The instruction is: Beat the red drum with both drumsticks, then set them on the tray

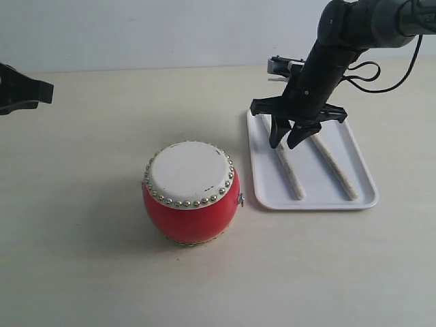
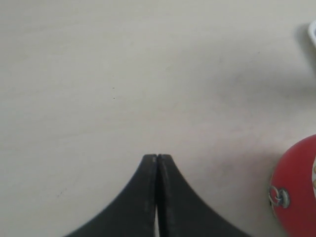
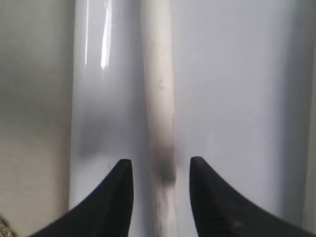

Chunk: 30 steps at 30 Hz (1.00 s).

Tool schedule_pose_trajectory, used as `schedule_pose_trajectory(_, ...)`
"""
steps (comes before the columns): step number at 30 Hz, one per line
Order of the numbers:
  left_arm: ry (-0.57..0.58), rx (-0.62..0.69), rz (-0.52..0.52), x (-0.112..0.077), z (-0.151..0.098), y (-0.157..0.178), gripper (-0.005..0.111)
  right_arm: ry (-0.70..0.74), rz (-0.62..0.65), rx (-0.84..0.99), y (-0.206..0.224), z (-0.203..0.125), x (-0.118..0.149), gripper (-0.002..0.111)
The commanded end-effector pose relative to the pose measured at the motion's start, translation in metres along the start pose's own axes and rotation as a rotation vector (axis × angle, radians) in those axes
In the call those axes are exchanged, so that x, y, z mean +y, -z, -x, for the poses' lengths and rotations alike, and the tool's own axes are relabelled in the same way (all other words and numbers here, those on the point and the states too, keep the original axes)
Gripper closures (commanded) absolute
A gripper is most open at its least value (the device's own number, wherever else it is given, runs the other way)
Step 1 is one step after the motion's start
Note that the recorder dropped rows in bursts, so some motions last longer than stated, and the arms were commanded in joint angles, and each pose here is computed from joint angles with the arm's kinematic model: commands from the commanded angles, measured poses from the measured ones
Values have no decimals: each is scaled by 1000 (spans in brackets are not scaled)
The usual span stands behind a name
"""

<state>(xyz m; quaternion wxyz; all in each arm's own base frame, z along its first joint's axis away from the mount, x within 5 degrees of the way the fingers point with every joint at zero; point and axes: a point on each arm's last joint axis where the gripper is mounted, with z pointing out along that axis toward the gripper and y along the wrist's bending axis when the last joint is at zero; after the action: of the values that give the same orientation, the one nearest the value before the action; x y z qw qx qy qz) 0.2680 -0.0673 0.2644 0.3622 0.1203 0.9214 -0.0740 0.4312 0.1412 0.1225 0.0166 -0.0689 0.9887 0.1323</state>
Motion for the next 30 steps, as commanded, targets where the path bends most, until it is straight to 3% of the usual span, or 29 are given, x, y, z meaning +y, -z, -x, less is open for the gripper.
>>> schedule_pose_trajectory(1, 13, -30, 2, 0, -1, 0, 107, 69, 11, -43, 24, 0, 7, 70)
schedule_pose_trajectory(14, 13, -26, 2, 0, -2, -1, 107, 315, 15, -374, 159, -26, 39, 72)
schedule_pose_trajectory(17, 13, -26, 2, 0, -2, -1, 107, 343, 4, -434, 171, -37, 39, 79)
schedule_pose_trajectory(24, 9, -57, 8, 1, 0, -1, 107, 390, 11, -644, 186, -80, 37, 108)
schedule_pose_trajectory(27, 9, -82, 12, 1, 3, 0, 107, 442, 54, -802, 191, -106, 39, 108)
schedule_pose_trajectory(30, 11, -110, 17, 1, 5, 0, 107, 395, 41, -887, 188, -130, 31, 108)
